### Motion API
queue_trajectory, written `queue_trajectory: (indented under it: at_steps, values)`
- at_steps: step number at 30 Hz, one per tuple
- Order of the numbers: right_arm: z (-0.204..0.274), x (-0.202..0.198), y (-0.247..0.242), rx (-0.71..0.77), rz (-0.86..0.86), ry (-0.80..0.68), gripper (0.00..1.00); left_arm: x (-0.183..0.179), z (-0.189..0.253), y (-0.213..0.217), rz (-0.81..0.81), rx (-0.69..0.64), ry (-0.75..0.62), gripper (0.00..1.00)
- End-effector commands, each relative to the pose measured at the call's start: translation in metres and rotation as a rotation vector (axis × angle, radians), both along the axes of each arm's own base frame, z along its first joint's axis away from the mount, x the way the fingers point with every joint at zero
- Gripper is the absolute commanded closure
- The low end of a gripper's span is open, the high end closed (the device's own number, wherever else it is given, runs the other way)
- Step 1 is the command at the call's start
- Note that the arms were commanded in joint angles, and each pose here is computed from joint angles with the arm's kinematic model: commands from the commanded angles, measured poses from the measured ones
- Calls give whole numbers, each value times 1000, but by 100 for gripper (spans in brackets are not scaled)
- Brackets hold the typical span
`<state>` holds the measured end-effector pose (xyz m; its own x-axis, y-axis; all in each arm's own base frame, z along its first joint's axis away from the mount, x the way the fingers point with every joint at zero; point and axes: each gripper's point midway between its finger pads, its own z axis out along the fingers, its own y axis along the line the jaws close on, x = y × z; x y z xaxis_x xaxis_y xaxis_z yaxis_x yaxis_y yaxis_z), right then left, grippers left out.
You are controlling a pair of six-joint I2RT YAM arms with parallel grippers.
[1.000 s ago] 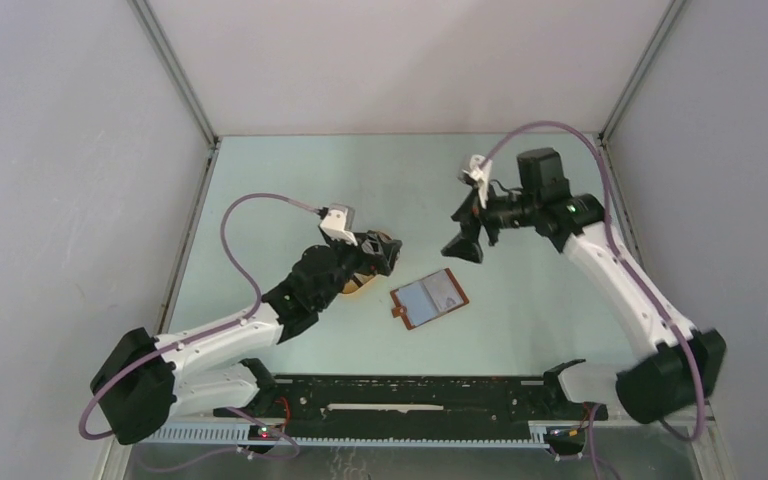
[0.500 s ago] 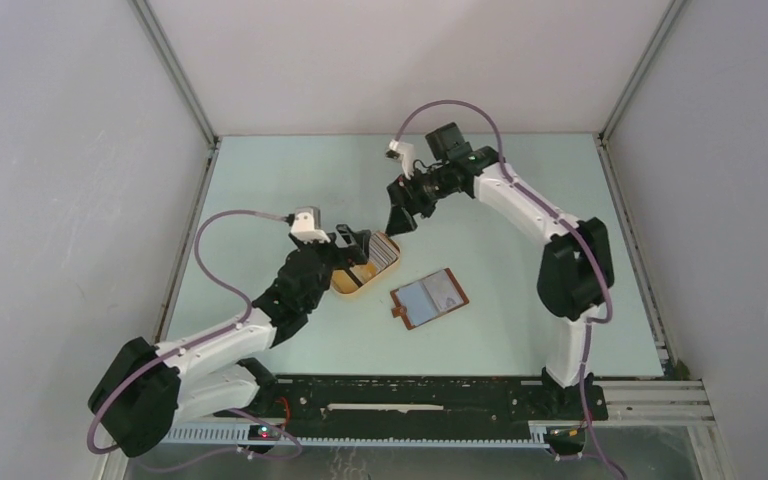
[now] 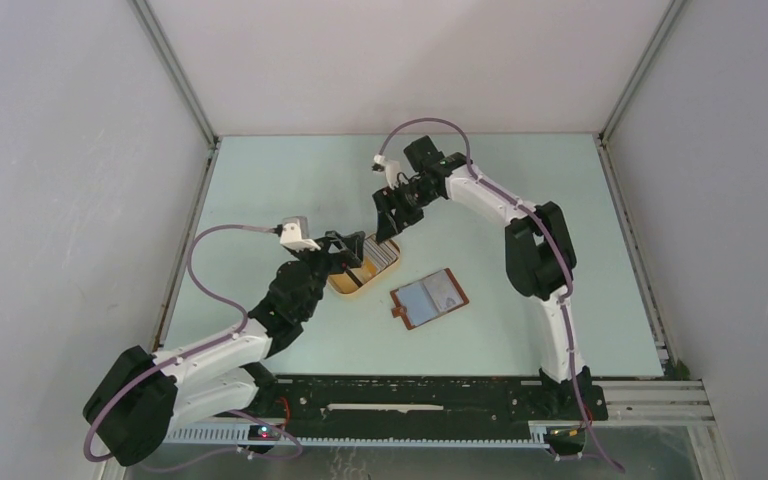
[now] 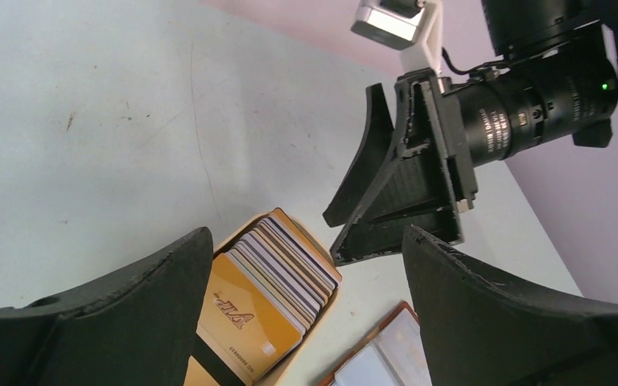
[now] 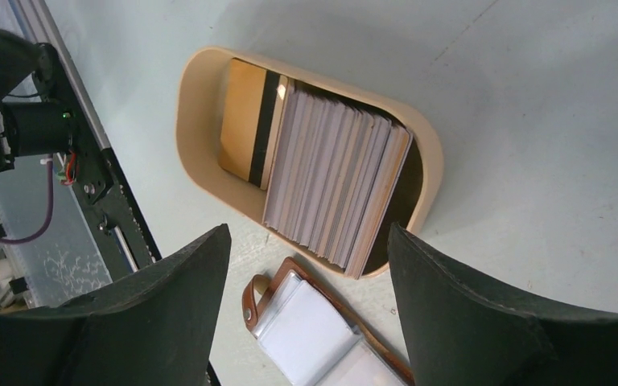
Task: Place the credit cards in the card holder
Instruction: Pick up the credit card from the storage box.
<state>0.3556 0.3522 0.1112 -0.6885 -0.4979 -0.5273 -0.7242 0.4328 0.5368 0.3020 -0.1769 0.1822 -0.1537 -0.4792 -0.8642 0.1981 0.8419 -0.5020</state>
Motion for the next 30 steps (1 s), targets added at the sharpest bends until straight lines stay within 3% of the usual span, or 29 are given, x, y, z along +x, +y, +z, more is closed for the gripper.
queue_trajectory:
  at_steps: [1, 30]
  values:
    - [4, 7, 7, -4, -26, 1, 20, 0, 8, 4, 12, -37, -34, 8]
    - [-29, -7, 16, -57, -8, 85, 27, -2, 7, 3, 3, -43, -41, 8]
